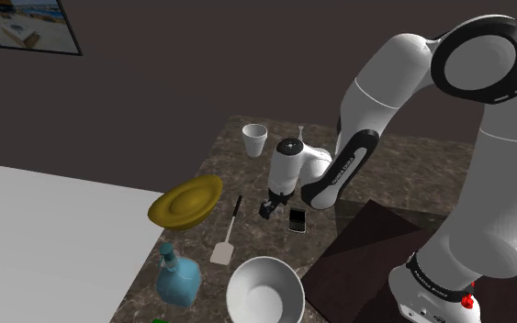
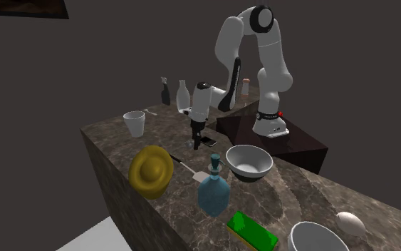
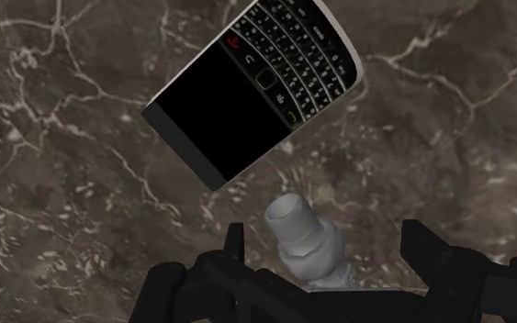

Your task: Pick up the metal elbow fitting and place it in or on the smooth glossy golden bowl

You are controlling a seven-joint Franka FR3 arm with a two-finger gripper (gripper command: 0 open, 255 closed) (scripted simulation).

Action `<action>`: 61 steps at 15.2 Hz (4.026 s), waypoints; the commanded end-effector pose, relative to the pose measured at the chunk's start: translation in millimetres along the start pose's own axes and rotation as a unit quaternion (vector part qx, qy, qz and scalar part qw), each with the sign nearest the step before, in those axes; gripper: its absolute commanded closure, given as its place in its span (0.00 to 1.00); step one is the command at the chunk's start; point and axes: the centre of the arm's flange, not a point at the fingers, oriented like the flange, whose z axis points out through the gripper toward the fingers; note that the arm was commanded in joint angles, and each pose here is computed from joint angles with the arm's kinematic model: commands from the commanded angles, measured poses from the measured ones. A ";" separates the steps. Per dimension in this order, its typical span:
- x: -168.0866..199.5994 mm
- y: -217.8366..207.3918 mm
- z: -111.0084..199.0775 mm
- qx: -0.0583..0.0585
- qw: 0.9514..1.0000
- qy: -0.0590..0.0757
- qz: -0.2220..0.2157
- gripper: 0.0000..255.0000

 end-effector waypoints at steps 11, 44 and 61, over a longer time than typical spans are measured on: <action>-0.1 -0.1 0.4 0.000 1.000 0.000 0.000 1.00; 20.7 13.1 -156.0 0.000 1.000 0.000 0.000 1.00; 139.8 -128.4 -162.5 0.000 1.000 0.000 0.000 1.00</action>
